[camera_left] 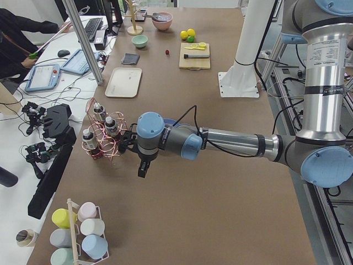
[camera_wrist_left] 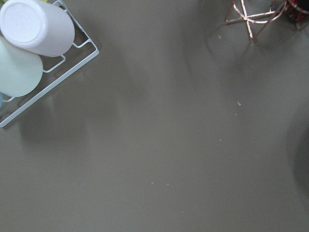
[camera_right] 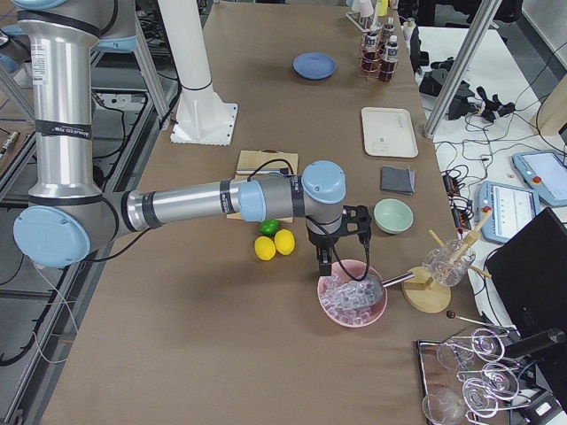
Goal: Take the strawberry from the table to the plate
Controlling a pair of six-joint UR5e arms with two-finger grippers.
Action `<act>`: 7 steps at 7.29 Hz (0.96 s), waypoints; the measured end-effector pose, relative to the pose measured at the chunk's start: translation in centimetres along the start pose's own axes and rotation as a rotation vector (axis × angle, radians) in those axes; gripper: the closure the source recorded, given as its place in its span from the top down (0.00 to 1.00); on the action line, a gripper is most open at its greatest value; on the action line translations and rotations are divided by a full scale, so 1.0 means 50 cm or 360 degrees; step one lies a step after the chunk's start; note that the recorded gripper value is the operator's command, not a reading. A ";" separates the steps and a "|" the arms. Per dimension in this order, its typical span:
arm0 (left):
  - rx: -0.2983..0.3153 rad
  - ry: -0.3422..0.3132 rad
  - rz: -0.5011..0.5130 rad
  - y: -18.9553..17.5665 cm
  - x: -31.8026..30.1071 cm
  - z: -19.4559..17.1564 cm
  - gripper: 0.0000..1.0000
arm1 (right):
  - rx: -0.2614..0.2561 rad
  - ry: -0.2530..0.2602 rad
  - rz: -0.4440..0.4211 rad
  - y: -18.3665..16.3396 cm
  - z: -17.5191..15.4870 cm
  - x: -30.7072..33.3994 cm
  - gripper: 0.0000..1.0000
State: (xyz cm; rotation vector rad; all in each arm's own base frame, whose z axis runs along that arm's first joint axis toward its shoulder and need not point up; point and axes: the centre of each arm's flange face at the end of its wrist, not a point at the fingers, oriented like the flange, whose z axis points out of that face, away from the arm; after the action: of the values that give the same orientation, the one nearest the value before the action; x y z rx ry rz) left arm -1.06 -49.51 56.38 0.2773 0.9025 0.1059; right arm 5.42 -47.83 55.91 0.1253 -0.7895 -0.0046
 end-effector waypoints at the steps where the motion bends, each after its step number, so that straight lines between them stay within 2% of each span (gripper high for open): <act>1: 0.0000 0.0091 0.0010 -0.007 0.080 0.056 0.98 | 0.0011 -0.0014 0.0043 -0.002 -0.007 -0.012 1.00; 3: -0.0015 0.0223 0.0034 0.012 0.230 0.169 0.98 | 0.0030 -0.0082 0.0132 0.004 -0.027 -0.042 1.00; 5: 0.0002 0.0238 0.0055 0.056 0.312 0.283 0.98 | 0.0008 -0.0111 0.0199 0.003 -0.020 -0.074 1.00; 7: 0.0013 0.0245 0.0073 0.089 0.301 0.355 0.98 | -0.0020 -0.0134 0.0241 -0.019 0.013 -0.145 1.00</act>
State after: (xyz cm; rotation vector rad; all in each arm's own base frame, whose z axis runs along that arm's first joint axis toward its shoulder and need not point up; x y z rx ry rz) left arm 22.30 -45.57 56.64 0.3003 1.0497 0.1680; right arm -0.10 -48.45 51.11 0.0532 -0.8814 0.1290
